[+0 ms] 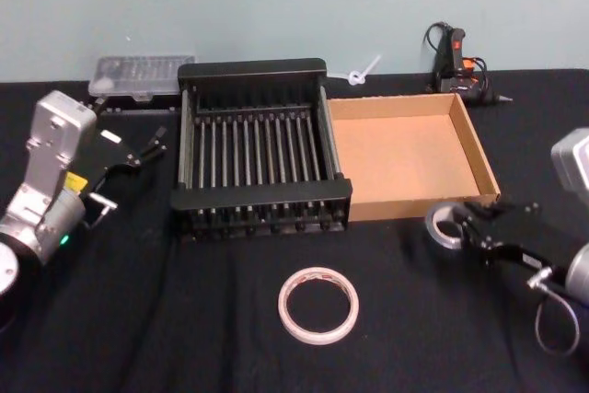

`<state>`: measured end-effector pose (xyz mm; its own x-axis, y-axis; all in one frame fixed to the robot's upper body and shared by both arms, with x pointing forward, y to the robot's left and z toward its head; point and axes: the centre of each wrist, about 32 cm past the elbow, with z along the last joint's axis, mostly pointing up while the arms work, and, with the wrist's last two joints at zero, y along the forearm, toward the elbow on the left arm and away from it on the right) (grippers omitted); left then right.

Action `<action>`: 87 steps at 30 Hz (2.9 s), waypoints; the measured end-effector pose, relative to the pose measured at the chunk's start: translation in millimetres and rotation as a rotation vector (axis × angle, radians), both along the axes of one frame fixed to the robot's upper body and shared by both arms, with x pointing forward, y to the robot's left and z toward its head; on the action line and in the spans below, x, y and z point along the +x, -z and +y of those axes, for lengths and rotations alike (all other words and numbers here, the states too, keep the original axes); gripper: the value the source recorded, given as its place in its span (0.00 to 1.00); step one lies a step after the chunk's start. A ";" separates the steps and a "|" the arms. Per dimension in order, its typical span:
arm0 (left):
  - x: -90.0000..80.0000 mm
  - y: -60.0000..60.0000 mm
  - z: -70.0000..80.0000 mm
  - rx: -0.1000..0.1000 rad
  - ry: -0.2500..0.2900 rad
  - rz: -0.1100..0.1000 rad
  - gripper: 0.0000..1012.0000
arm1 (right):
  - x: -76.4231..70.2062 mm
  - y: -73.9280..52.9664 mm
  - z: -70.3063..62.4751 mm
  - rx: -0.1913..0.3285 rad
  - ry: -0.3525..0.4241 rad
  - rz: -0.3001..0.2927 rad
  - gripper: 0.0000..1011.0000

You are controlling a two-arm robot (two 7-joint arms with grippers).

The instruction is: Pick up the white tape and place it into the black box , Pick up the silver tape and place it into the brown box.

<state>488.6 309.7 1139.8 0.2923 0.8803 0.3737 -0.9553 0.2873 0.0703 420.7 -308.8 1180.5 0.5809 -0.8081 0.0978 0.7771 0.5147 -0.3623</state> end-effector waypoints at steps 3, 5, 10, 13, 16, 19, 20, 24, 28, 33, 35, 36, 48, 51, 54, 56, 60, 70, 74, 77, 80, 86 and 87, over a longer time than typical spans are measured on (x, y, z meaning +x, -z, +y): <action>0.0 0.0 0.0 0.000 0.000 0.000 0.99 | 9.3 -4.4 0.5 0.000 0.001 -0.028 0.16; 0.0 0.0 0.0 0.000 0.000 0.000 0.99 | 17.5 -6.7 1.3 -0.002 0.008 -0.044 0.16; 0.0 0.0 0.0 0.000 0.000 0.000 0.99 | 37.8 -12.5 4.7 -0.004 0.033 -0.071 0.16; 0.0 0.0 0.0 0.000 0.000 0.000 0.99 | 54.5 -16.7 8.0 -0.008 0.047 -0.081 0.16; 0.0 0.0 0.0 0.000 0.000 0.000 0.99 | 67.8 -18.5 10.9 -0.011 0.055 -0.082 0.16; 0.0 0.0 0.0 0.000 0.000 0.000 0.99 | 77.6 -19.6 12.7 -0.012 0.060 -0.081 0.16; 0.0 0.0 0.0 0.000 0.000 0.000 0.99 | 83.2 -19.5 13.7 -0.012 0.063 -0.079 0.16; 0.0 0.0 0.0 0.000 0.000 0.000 0.99 | 94.9 -19.7 15.8 -0.016 0.069 -0.079 0.16; 0.0 0.0 0.0 0.000 0.000 0.000 0.99 | 109.4 -20.1 19.3 -0.019 0.072 -0.078 0.16; 0.0 0.0 0.0 0.000 0.000 0.000 0.99 | 130.6 -17.0 24.0 -0.032 0.073 -0.070 0.16; 0.0 0.0 0.0 0.000 0.000 0.000 0.99 | 136.4 -15.4 25.7 -0.035 0.074 -0.066 0.16; 0.0 0.0 0.0 0.000 0.000 0.000 0.99 | 138.9 -15.2 26.7 -0.036 0.074 -0.066 0.16; 0.0 0.0 0.0 0.000 0.000 0.000 0.99 | 161.8 -5.1 36.6 -0.043 0.077 -0.049 0.16; 0.0 0.0 0.0 0.000 0.000 0.000 0.99 | 162.3 -5.0 37.7 -0.044 0.074 -0.052 0.16; 0.0 0.0 0.0 0.000 0.000 0.000 0.99 | 162.3 -5.2 37.4 -0.045 0.074 -0.052 0.16; 0.0 0.0 0.0 0.000 0.000 0.000 0.99 | 162.3 -5.2 37.2 -0.045 0.074 -0.053 0.16; 0.0 0.0 0.0 0.000 0.000 0.000 0.99 | 162.0 -5.3 36.8 -0.045 0.075 -0.052 0.17; 0.0 0.0 0.0 0.000 0.000 0.000 0.99 | 161.8 -5.6 36.5 -0.043 0.076 -0.051 0.46; 0.0 0.0 0.0 0.000 0.000 0.000 0.99 | 161.8 -5.7 36.2 -0.043 0.077 -0.051 0.58; 0.0 0.0 0.0 0.000 0.000 0.000 0.99 | 161.7 -5.6 36.1 -0.042 0.077 -0.050 0.68; 0.0 0.0 0.0 0.000 0.000 0.000 0.99 | 161.6 -5.7 36.1 -0.043 0.077 -0.050 0.78; 0.0 0.0 0.0 0.000 0.000 0.000 0.99 | 161.6 -5.7 36.2 -0.042 0.078 -0.050 0.95; 0.0 0.0 0.0 0.000 0.000 0.000 0.99 | 161.6 -5.7 36.2 -0.042 0.078 -0.050 0.96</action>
